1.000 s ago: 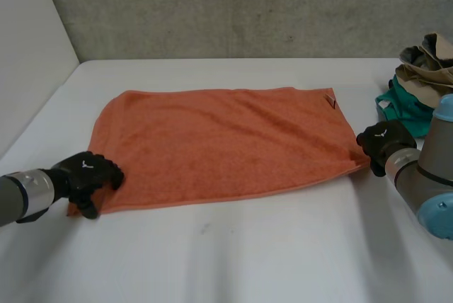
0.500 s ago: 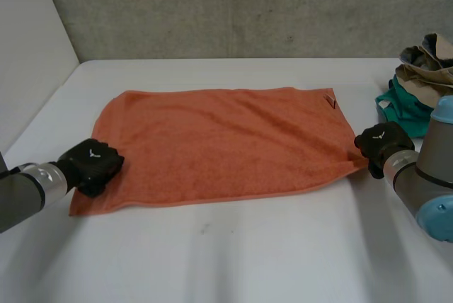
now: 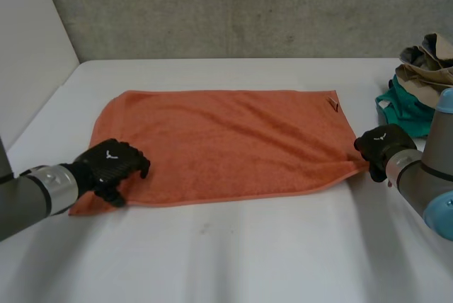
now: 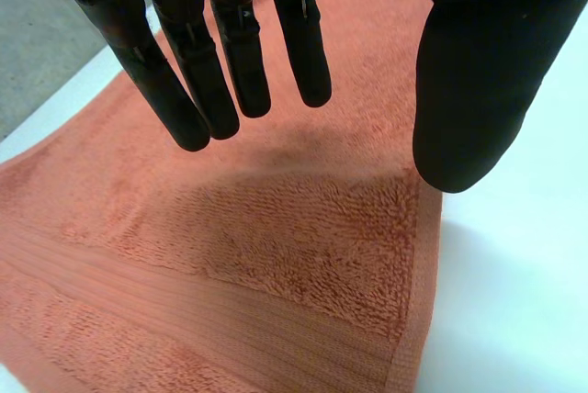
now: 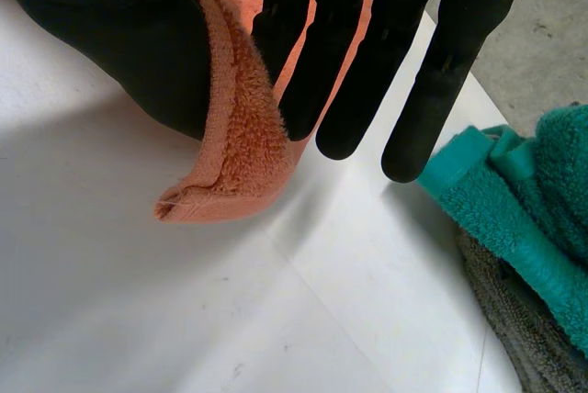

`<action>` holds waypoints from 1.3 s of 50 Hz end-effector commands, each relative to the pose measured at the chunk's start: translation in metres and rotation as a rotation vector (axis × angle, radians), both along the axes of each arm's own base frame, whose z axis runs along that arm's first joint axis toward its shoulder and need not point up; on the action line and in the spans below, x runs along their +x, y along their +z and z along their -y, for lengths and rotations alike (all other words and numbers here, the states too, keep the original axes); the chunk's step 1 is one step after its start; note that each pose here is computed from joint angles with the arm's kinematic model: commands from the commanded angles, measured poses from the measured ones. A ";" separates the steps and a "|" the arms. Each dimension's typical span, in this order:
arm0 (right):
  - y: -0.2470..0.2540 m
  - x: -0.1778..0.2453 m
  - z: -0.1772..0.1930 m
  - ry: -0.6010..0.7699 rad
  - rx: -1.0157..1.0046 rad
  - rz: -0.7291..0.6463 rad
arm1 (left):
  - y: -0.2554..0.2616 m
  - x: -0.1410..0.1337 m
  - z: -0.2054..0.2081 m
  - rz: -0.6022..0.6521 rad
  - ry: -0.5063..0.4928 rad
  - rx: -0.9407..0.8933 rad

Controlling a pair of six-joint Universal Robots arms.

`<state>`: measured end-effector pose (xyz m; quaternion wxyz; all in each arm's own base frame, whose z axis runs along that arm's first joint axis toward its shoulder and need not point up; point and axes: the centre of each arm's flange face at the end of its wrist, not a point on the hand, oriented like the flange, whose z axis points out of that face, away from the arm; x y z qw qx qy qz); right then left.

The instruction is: Fold the laundry.

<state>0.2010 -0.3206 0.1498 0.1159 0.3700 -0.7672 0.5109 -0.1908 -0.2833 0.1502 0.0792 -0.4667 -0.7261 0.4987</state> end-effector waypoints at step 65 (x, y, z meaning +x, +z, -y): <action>0.017 -0.003 0.069 0.070 -0.191 -0.228 | 0.040 -0.056 0.101 0.214 0.176 -0.388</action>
